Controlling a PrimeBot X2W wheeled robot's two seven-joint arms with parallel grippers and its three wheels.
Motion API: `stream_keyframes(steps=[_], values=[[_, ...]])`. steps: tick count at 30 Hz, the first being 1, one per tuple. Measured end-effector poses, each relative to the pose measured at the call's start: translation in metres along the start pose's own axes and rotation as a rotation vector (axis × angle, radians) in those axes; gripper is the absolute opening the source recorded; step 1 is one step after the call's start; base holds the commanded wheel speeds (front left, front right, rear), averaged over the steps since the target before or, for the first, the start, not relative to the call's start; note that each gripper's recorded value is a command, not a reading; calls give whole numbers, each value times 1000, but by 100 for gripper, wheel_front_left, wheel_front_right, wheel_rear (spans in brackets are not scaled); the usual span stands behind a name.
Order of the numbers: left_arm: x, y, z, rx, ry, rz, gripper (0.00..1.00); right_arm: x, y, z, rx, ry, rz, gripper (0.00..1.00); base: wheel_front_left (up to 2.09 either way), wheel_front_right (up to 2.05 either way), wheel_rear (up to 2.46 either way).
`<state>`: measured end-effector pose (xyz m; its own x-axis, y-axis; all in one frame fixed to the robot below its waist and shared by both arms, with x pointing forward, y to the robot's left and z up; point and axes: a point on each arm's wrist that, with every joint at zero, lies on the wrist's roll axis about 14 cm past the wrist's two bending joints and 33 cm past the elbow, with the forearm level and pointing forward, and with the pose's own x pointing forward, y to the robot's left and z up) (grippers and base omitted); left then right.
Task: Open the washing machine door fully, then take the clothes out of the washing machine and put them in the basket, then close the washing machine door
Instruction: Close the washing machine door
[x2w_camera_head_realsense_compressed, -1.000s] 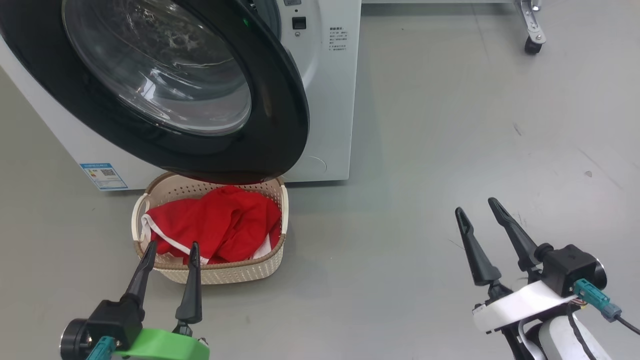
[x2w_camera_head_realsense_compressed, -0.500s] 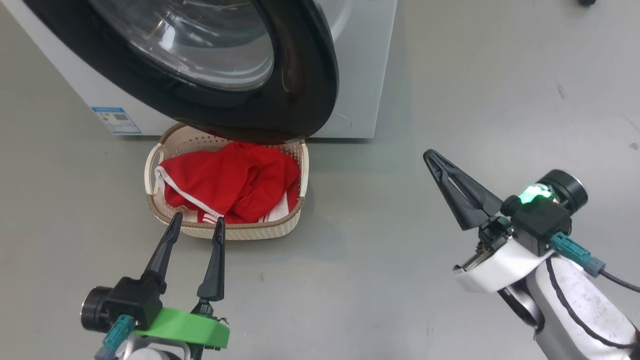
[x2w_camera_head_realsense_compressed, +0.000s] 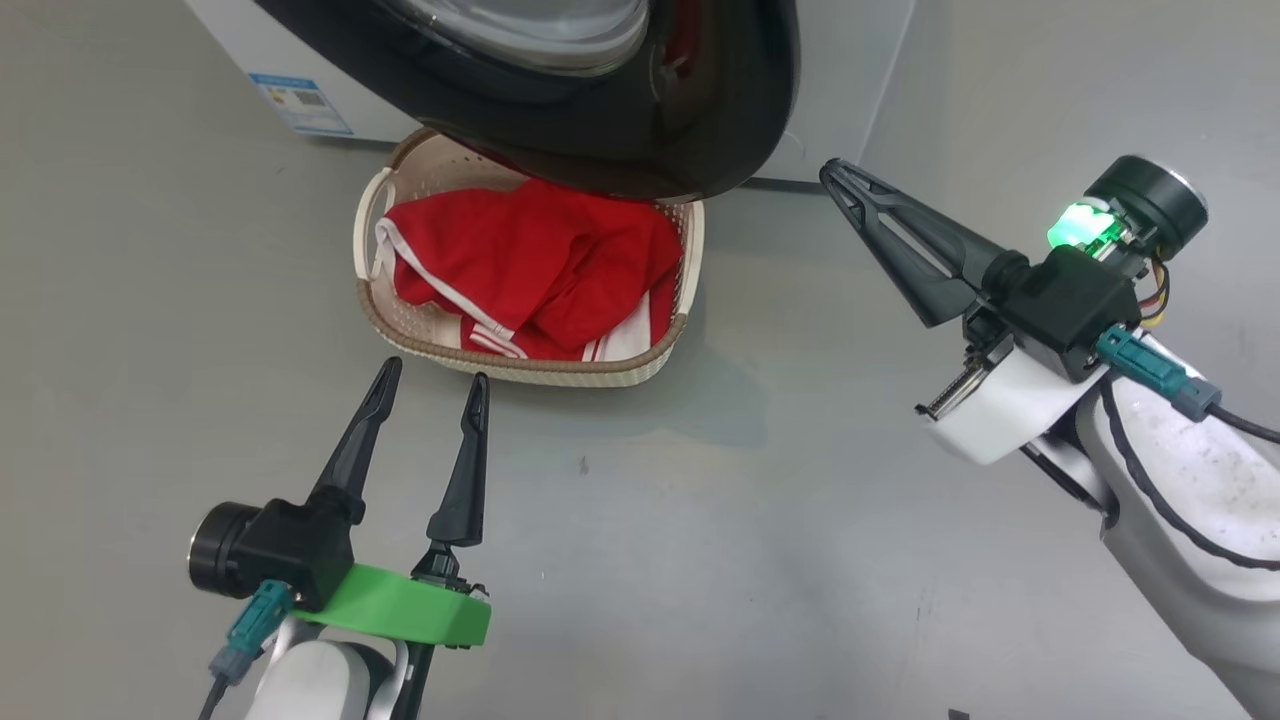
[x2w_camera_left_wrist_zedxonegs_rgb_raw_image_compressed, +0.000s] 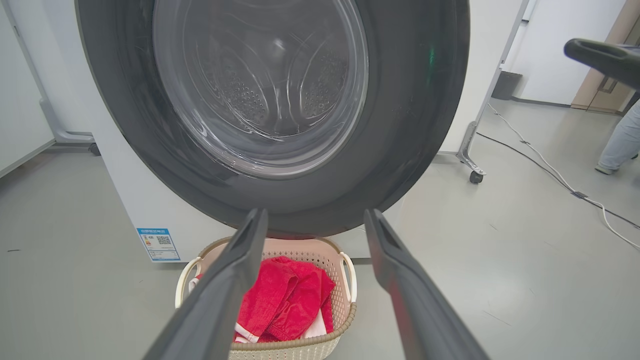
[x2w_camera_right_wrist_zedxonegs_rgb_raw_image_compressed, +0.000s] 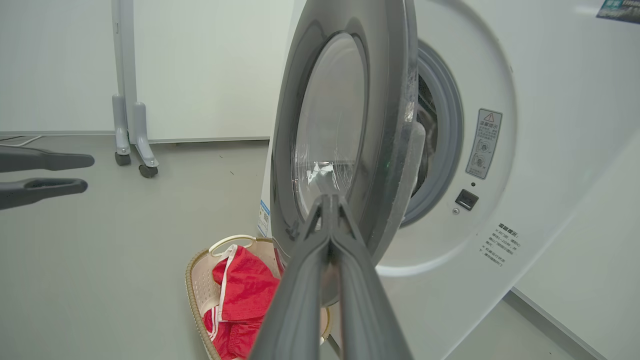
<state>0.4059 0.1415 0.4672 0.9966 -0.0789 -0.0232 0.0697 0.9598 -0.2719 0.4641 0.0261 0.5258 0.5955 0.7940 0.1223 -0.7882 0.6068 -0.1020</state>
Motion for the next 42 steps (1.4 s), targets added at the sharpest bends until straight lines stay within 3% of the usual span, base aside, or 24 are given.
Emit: stream_keyframes(steps=[11, 23, 42], values=[[7, 25, -14, -3, 41, 73, 100, 45, -11, -34, 15, 23, 82, 0, 0, 0, 0], [6, 53, -28, 1, 81, 177, 100, 73, -19, -69, 114, 40, 107, 0, 0, 0, 0], [22, 48, -55, -26, 139, 169, 100, 103, -81, -84, 111, 4, 38, 0, 0, 0, 0]])
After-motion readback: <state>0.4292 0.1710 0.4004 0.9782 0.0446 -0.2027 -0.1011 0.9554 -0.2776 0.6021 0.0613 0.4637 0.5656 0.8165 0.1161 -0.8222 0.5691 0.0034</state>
